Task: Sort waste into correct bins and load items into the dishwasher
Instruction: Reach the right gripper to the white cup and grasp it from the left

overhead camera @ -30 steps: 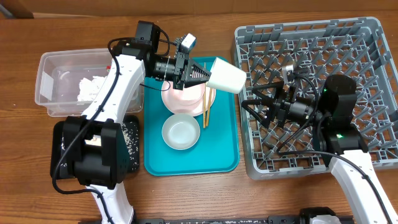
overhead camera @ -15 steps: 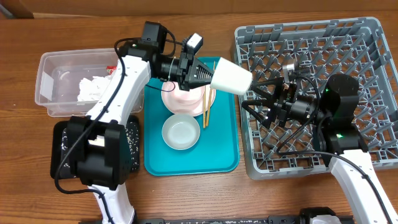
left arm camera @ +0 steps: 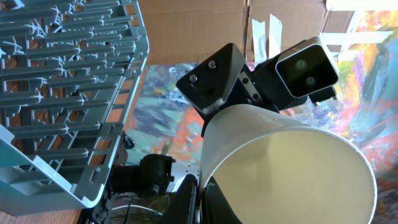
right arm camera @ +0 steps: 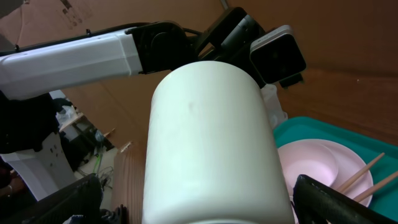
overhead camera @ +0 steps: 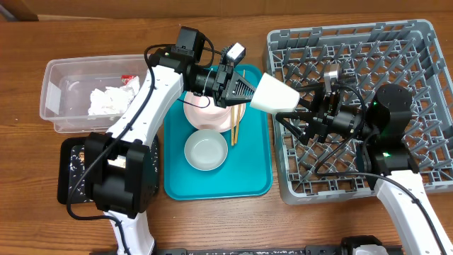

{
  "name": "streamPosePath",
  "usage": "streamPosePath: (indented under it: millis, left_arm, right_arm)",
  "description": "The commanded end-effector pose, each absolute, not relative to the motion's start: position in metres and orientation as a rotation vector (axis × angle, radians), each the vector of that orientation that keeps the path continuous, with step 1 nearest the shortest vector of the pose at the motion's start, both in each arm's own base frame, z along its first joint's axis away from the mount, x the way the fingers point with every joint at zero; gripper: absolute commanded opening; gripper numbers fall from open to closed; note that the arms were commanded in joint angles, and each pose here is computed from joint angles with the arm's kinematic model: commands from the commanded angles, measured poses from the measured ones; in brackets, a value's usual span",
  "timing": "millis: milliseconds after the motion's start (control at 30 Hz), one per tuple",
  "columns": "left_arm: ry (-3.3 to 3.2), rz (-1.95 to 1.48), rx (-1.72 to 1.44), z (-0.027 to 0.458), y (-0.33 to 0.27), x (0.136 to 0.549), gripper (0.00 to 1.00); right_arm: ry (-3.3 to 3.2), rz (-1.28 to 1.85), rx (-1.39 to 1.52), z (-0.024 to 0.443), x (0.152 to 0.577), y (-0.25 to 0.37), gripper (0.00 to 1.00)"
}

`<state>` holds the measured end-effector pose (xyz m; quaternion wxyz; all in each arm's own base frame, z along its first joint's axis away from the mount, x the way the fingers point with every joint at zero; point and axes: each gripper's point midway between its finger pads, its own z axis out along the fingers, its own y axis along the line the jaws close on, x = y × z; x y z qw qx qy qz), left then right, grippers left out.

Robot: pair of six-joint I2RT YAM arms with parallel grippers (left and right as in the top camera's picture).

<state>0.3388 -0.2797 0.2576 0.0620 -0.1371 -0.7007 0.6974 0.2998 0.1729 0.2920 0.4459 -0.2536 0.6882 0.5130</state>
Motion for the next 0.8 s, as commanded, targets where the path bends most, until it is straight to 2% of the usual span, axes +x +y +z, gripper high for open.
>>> streamPosePath:
  millis: [0, 100, 333, 767]
  left_arm:
    - [-2.095, 2.166, -0.499, 0.2839, -0.2793, 0.3322, 0.04]
    - [-2.093, 2.172, -0.524, 0.2844, -0.2817, 0.3315, 0.04]
    - [-2.094, 2.173, -0.526, 0.2844, -0.2817, 0.3317, 0.04]
    - [-2.089, 2.168, -0.535, 0.2843, -0.2846, 0.3292, 0.04]
  right_arm:
    - [1.681, 1.266, -0.647, 0.3012, 0.3009, 0.1731, 1.00]
    - [1.680, 1.266, -0.647, 0.3013, 0.3009, 0.1731, 0.99]
    - [1.668, 1.259, -0.654, 0.3033, 0.3012, 0.1732, 0.82]
    - [1.660, 1.211, -0.627, 0.3047, 0.3099, 0.1702, 0.77]
